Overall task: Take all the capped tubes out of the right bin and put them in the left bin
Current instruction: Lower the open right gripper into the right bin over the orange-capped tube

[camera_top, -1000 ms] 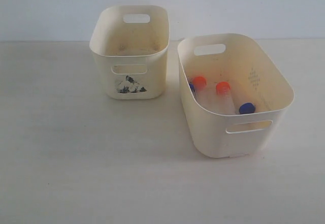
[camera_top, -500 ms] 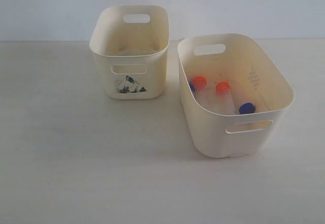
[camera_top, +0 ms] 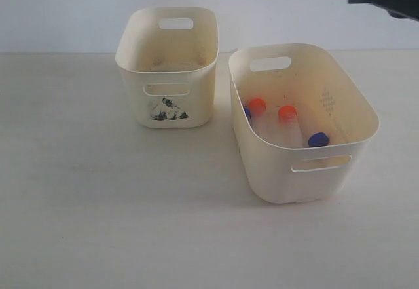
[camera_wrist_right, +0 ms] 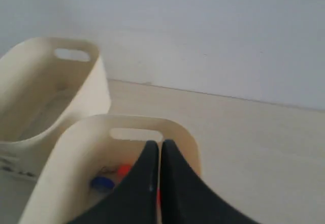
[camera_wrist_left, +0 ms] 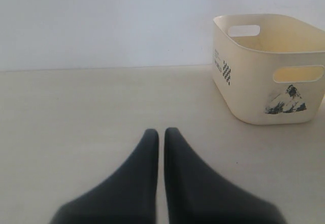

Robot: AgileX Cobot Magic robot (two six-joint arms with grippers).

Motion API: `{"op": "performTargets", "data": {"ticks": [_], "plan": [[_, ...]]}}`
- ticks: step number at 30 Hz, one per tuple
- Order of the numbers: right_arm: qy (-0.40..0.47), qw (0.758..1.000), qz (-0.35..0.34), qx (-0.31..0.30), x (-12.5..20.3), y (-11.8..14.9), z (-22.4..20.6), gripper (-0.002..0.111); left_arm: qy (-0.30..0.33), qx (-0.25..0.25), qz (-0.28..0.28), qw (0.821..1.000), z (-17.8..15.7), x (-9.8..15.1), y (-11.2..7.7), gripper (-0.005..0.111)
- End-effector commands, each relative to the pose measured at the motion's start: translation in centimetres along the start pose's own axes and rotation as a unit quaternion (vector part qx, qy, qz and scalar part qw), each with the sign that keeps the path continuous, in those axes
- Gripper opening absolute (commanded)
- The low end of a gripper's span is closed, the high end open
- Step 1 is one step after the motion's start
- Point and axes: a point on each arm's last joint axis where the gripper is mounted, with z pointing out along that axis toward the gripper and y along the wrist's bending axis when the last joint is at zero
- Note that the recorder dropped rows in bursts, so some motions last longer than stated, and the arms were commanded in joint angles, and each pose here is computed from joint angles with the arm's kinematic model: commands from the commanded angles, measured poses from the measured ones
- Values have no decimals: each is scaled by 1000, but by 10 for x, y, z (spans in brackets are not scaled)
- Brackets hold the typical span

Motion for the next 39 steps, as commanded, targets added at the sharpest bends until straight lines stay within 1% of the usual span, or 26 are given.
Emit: {"op": "performTargets", "data": {"ticks": [1, 3, 5, 6, 8, 10, 11, 14, 16, 19, 27, 28, 30, 32, 33, 35, 37, 38, 39], "plan": [[45, 995, -44, -80, -24, 33, 15, -1, -6, -1, -3, 1000, 0, -2, 0, 4], [78, 991, -32, -100, -35, 39, 25, -1, -6, -1, -3, 1000, 0, -2, 0, 4], [131, 987, -16, -94, -45, 39, 38, -1, -6, -1, -3, 1000, 0, -2, 0, 4], [160, 984, -7, -84, -47, 38, 42, -1, -6, -1, -3, 1000, 0, -2, 0, 4], [218, 975, 13, -33, -53, 31, 55, -1, -6, -1, -3, 1000, 0, -2, 0, 4], [274, 961, 16, 13, -56, 24, 66, -1, -6, -1, -3, 1000, 0, -2, 0, 4], [296, 955, 10, 23, -56, 22, 72, -1, -6, -1, -3, 1000, 0, -2, 0, 4], [345, 938, 4, 25, -58, 23, 88, -1, -6, -1, -3, 1000, 0, -2, 0, 4], [373, 927, 4, 27, -55, 23, 101, -1, -6, -1, -3, 1000, 0, -2, 0, 4], [390, 920, 4, 28, -48, 22, 125, -1, -6, -1, -3, 1000, 0, -2, 0, 4], [447, 894, 10, 31, -9, 22, 167, 1, -6, -1, -3, 1000, 0, -2, 0, 4], [451, 892, 10, 32, -5, 21, 170, 3, -6, -1, -3, 1000, 0, -2, 0, 4], [470, 882, 9, 33, 9, 21, 182, 19, -6, -1, -3, 1000, 0, -2, 0, 4], [482, 875, 9, 34, 19, 20, 190, 41, -6, -1, -3, 1000, 0, -2, 0, 4], [484, 874, 14, 34, 21, 21, 191, 45, -6, -1, -3, 1000, 0, -2, 0, 4], [487, 873, 16, 29, 22, 26, 192, 41, -6, -1, -3, 1000, 0, -2, 0, 4], [487, 873, 11, 25, 23, 31, 192, 28, -6, -1, -3, 1000, 0, -2, 0, 4], [487, 873, 7, 21, 23, 36, 192, 23, -6, -1, -3, 1000, 0, -2, 0, 4], [488, 873, 2, 17, 24, 41, 192, 23, -6, -1, -3, 1000, 0, -2, 0, 4]]}}
